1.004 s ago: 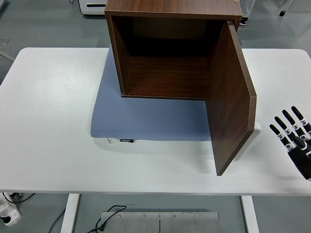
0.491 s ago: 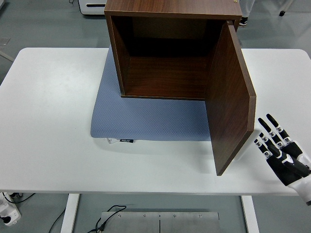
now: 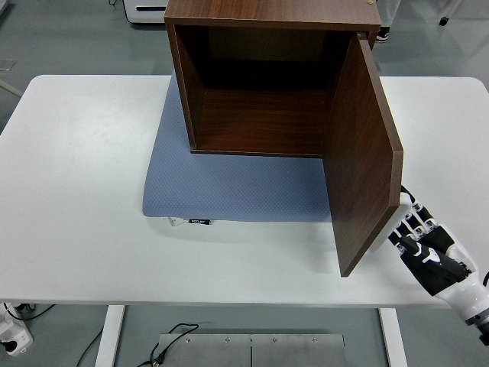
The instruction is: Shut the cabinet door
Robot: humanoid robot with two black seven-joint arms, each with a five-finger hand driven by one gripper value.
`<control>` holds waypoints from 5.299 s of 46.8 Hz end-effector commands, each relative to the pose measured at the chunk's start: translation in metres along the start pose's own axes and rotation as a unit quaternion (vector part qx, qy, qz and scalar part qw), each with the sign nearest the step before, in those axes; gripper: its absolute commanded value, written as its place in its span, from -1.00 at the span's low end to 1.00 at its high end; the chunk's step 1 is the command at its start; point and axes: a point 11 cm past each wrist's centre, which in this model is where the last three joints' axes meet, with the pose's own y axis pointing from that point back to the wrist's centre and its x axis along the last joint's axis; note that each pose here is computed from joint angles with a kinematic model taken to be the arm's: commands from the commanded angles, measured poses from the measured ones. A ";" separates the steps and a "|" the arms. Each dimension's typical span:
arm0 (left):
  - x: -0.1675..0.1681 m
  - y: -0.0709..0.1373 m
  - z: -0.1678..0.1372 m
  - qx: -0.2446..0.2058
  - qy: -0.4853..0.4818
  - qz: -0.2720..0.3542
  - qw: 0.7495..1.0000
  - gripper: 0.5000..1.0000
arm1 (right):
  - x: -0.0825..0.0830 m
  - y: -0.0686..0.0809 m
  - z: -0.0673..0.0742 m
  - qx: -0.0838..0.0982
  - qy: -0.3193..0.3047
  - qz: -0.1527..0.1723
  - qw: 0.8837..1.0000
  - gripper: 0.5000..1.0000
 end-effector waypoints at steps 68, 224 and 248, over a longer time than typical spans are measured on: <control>0.000 0.000 0.001 0.000 0.000 0.000 1.000 1.00 | -0.036 -0.063 0.033 -0.047 -0.004 -0.094 0.994 1.00; 0.000 0.000 0.000 0.000 0.000 0.000 1.000 1.00 | -0.101 -0.225 0.033 -0.093 0.029 -0.221 0.970 1.00; 0.000 0.000 0.000 0.000 0.000 0.000 1.000 1.00 | -0.094 -0.240 0.024 -0.093 0.037 -0.210 0.973 1.00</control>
